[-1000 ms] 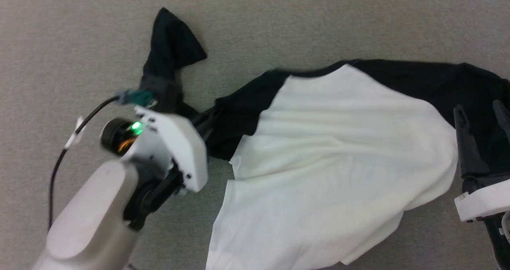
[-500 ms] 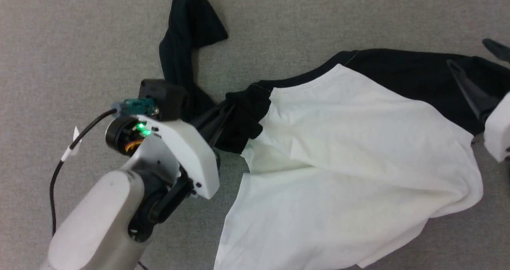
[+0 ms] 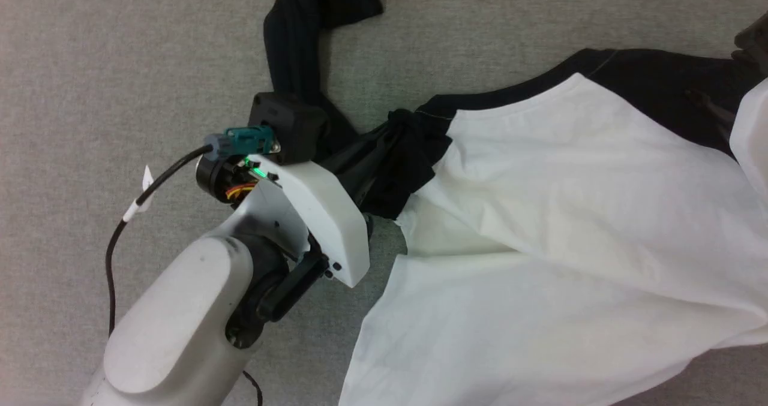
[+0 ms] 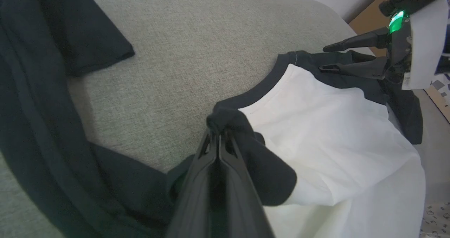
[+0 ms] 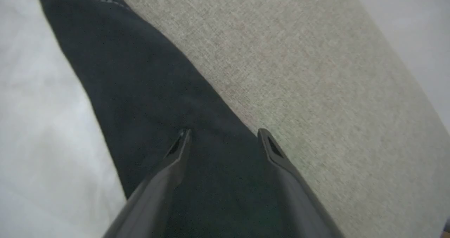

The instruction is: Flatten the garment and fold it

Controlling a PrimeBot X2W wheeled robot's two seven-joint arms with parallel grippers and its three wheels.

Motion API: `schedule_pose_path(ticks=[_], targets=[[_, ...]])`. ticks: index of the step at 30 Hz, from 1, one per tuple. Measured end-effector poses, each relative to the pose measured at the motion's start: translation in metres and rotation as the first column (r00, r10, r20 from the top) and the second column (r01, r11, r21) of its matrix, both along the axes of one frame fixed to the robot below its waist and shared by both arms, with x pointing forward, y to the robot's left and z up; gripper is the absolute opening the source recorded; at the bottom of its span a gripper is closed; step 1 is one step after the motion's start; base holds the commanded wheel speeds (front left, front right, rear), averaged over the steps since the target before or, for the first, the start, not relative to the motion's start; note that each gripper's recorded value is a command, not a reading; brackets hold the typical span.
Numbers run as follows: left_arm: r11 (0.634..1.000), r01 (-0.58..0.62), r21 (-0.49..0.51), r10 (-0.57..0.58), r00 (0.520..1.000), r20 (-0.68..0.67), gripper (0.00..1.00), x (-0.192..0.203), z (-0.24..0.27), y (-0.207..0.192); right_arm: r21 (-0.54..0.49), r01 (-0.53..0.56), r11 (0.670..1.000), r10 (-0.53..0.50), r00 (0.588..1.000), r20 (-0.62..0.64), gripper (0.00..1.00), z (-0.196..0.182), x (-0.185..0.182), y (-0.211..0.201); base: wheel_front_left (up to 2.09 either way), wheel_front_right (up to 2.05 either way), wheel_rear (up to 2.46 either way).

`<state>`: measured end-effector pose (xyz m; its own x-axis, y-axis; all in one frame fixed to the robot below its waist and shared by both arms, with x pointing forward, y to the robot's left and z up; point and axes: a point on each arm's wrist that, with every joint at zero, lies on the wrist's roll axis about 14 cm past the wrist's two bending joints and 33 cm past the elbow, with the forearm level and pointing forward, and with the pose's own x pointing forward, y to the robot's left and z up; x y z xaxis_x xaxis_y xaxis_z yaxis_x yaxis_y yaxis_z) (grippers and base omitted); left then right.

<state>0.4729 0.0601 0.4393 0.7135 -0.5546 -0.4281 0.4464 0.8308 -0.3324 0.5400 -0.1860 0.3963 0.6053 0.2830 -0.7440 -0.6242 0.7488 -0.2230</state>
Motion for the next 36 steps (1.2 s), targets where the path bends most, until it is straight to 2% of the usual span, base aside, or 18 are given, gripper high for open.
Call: schedule_pose_path(ticks=[6,7,8,11,14,17,22,26,31,36], targets=[[1.000,-0.028,0.009,0.028,0.999,-0.022,0.00,0.001,-0.010,0.009,0.001,-0.041,0.999,0.041,0.995,-0.090,0.98,-0.021,0.004,0.008,0.00,0.00,0.00],[0.999,-0.032,0.011,0.032,0.999,-0.025,0.00,0.001,-0.012,0.011,0.001,-0.041,0.999,0.041,0.993,-0.108,0.33,-0.024,0.004,0.008,0.00,0.00,0.00],[0.999,-0.036,0.013,0.036,0.999,-0.028,0.00,0.001,-0.012,0.012,0.008,-0.036,0.999,0.037,0.992,-0.120,0.00,-0.025,0.005,0.008,0.00,0.00,0.00],[0.999,-0.055,0.001,0.055,0.998,-0.024,0.00,0.003,-0.010,0.016,0.024,-0.039,0.999,0.042,0.990,-0.137,0.00,-0.025,0.004,0.013,0.00,0.00,0.00],[0.996,-0.081,-0.029,0.081,0.997,0.006,0.00,0.007,-0.001,0.019,0.050,-0.038,0.998,0.043,0.995,-0.095,0.00,-0.020,0.007,0.015,0.00,0.00,0.00],[0.990,-0.131,-0.047,0.134,0.987,0.089,0.00,0.016,0.016,0.028,0.108,-0.036,0.994,0.036,0.999,0.006,0.00,-0.004,0.014,0.021,0.00,0.00,0.00],[0.968,-0.237,-0.083,0.251,0.923,0.291,0.00,0.037,0.062,0.049,0.270,-0.024,0.963,-0.035,0.976,0.213,0.00,0.048,0.028,0.033,0.00,0.00,0.00],[0.964,-0.251,-0.087,0.265,0.879,0.397,0.00,0.042,0.099,0.052,0.353,-0.034,0.935,-0.103,0.926,0.363,0.00,0.100,0.030,0.031,0.00,0.00,0.00],[0.962,-0.261,-0.074,0.260,0.806,0.531,0.00,0.045,0.159,0.057,0.416,-0.066,0.907,-0.185,0.824,0.536,0.00,0.179,0.026,0.029,0.00,0.00,0.00],[0.962,-0.268,-0.049,0.238,0.737,0.633,0.00,0.044,0.228,0.060,0.453,-0.106,0.885,-0.243,0.725,0.644,0.00,0.259,0.011,0.035,0.00,0.00,0.00]])
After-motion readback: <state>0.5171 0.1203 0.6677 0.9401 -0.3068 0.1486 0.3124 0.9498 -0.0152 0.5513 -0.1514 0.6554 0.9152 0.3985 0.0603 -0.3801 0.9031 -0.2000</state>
